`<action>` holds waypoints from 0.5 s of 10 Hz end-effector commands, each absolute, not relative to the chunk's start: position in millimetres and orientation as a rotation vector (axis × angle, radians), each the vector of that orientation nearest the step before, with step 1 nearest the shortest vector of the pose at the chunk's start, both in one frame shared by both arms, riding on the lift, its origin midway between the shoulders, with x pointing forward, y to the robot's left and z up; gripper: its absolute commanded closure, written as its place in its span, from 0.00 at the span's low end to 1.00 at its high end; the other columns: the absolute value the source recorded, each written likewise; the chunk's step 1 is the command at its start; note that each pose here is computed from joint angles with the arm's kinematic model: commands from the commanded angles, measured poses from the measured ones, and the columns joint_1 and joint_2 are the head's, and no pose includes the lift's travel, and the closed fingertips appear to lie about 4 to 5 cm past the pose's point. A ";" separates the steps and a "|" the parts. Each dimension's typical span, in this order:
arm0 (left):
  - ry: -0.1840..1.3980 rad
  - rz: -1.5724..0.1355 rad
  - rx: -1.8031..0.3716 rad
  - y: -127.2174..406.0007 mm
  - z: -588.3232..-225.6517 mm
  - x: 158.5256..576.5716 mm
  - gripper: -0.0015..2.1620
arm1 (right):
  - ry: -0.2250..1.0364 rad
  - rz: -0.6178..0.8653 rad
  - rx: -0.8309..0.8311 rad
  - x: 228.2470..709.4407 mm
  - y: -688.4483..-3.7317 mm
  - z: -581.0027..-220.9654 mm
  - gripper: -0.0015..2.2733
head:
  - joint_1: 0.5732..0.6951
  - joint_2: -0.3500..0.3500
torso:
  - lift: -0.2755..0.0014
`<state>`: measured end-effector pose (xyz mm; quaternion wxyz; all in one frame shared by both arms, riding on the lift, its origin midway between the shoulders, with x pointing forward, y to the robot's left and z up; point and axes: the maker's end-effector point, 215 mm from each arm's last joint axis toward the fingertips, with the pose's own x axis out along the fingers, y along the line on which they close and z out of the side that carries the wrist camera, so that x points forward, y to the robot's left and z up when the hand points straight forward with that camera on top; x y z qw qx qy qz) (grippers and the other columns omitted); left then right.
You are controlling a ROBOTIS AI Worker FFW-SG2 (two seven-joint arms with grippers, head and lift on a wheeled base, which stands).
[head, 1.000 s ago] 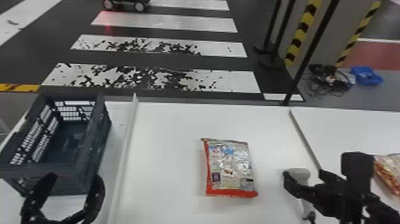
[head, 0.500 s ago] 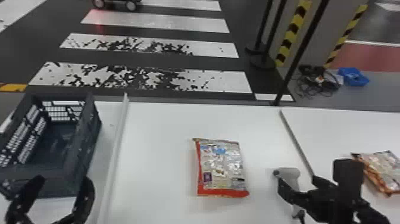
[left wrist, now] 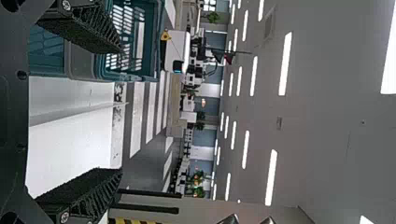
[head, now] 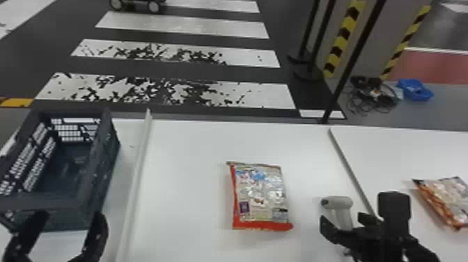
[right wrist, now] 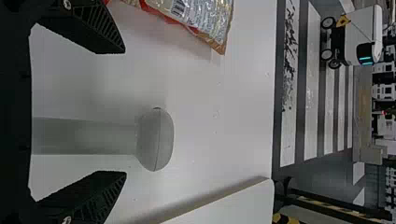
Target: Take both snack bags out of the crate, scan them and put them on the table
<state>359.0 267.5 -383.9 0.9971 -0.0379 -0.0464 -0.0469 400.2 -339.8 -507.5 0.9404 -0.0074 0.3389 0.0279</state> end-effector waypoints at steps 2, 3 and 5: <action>-0.084 -0.097 -0.076 265.8 -387.3 359.4 0.04 | 0.706 0.046 -0.047 406.5 -350.9 -514.0 0.13 | 1.00 0.34 | 0.65; -0.085 -0.098 -0.077 265.3 -387.3 360.8 0.04 | 0.719 0.041 -0.059 406.0 -355.6 -516.7 0.20 | 1.00 0.33 | 0.65; -0.088 -0.097 -0.078 265.6 -386.2 362.0 0.04 | 0.741 0.047 -0.065 402.4 -357.6 -520.1 0.34 | 1.00 0.31 | 0.65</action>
